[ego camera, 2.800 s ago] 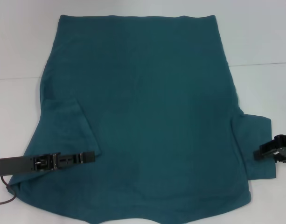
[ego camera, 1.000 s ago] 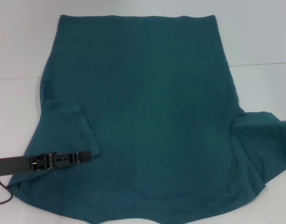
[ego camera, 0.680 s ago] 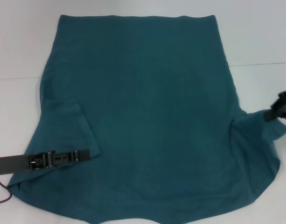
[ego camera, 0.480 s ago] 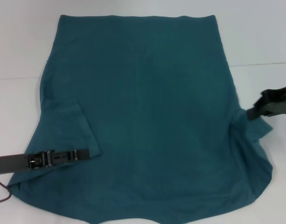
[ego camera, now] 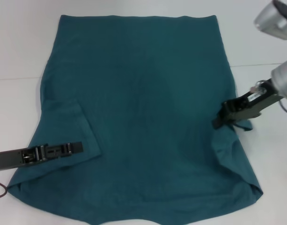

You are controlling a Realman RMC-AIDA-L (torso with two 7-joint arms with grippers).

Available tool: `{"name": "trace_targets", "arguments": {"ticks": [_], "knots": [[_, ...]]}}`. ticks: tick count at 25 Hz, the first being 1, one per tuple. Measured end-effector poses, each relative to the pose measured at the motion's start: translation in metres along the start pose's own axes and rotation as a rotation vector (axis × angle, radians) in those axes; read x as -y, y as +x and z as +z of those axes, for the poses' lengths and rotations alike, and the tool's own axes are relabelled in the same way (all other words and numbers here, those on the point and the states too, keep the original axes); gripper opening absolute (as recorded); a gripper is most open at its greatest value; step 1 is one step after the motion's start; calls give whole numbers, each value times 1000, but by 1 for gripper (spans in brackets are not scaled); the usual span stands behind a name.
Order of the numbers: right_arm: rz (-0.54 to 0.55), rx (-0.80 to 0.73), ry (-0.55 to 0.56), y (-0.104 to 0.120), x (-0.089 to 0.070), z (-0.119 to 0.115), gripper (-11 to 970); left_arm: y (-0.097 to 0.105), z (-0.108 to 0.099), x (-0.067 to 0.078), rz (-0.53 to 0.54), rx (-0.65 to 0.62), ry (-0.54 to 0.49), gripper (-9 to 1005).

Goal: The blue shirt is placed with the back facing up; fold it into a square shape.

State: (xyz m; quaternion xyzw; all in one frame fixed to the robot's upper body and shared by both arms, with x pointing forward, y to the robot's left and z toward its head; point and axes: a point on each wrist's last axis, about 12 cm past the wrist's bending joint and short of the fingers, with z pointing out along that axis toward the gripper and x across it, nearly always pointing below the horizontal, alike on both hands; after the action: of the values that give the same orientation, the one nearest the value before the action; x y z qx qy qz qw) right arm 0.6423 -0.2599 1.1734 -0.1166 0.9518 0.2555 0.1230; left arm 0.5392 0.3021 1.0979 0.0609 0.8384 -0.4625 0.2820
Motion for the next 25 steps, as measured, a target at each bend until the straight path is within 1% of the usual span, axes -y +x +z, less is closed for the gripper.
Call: {"name": "trace_targets", "arguments": {"ticks": [3,7,12,20,25], "knots": [[-39,-15,24,-4,-9,8,38,0,0,-1,-5,4,-6,617],[-84,-31,50,-9,-17,12,39,1,0,-1,-7,5,-7,617],[-88,-30,56,-10,-18,13,40,2,1,-2,-15,3,-5,617],[-38,11,65,-10,-14,18,41,3,1,-4,-24,6,-11,616],[-75,-10,60,-11,-19,22,48,3,1,-4,-23,6,-11,616]]}}
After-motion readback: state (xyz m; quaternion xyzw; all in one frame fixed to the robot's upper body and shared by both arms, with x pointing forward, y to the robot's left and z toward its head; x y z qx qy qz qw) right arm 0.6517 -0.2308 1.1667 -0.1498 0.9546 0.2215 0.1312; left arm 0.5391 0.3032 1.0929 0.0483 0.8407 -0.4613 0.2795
